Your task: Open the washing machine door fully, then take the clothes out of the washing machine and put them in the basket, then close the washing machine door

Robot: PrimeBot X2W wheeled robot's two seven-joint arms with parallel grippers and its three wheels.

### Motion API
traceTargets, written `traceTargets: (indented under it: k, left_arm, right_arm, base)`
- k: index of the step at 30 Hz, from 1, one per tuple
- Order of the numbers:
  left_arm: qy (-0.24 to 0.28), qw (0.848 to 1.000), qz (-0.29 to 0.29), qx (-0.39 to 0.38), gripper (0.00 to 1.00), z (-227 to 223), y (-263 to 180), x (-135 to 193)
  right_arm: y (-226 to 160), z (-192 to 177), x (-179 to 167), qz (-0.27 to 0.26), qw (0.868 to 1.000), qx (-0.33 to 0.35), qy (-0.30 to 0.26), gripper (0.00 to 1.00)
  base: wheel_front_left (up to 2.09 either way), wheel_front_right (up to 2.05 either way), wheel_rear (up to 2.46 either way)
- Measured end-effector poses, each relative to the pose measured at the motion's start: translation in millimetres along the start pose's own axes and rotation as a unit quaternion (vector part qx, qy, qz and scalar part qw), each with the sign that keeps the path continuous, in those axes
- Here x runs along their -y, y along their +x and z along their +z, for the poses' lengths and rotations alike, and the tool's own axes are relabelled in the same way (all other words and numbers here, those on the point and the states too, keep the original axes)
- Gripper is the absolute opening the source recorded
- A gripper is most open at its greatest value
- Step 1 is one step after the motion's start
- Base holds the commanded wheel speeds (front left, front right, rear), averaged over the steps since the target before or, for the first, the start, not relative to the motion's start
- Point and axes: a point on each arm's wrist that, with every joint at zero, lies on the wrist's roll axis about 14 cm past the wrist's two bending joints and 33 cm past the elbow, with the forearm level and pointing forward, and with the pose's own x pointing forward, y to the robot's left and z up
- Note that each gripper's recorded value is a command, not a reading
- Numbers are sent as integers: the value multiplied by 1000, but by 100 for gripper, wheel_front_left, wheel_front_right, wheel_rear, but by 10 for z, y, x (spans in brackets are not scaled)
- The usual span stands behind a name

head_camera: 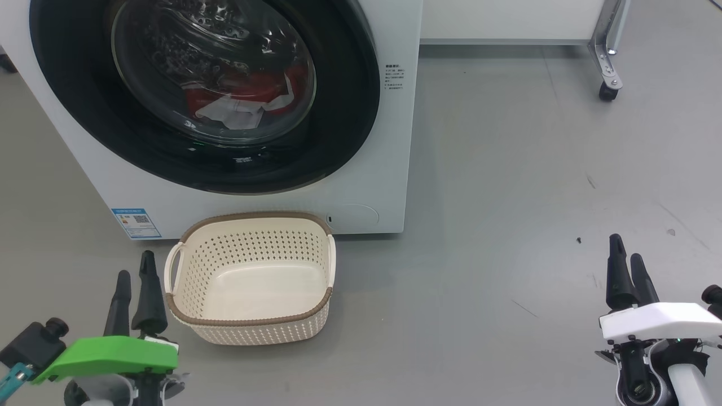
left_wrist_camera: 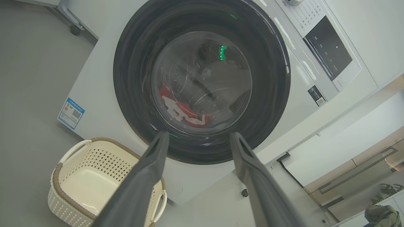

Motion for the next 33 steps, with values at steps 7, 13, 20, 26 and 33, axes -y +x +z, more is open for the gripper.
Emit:
traceTargets:
  k: [7,13,20,26,33]
  left_arm:
    - [73,997,-19,-10,100,-88,4,118]
    - [146,989,-31,-14,100,-165,-2,195]
    - [221,974,-39,-22,100,-280,-35,227]
    - [270,961,-50,-22,100,-347,-46,274]
    - [320,946,-49,-29,100,-450,-90,227]
  right_arm:
    - [-9,-49,-73,17,997,-6,-71,100]
    - [-19,-97,-118,26,992,-10,-122,100]
    - [-33,-134,-173,40,982,-8,-186,100]
    - [-43,-161,-204,48,972,-7,-229,100]
    - [-64,-214,-199,55,958,-8,-282,100]
  base:
    - [0,0,0]
    - [0,0,0]
    - [0,0,0]
    - [0,0,0]
    - [0,0,0]
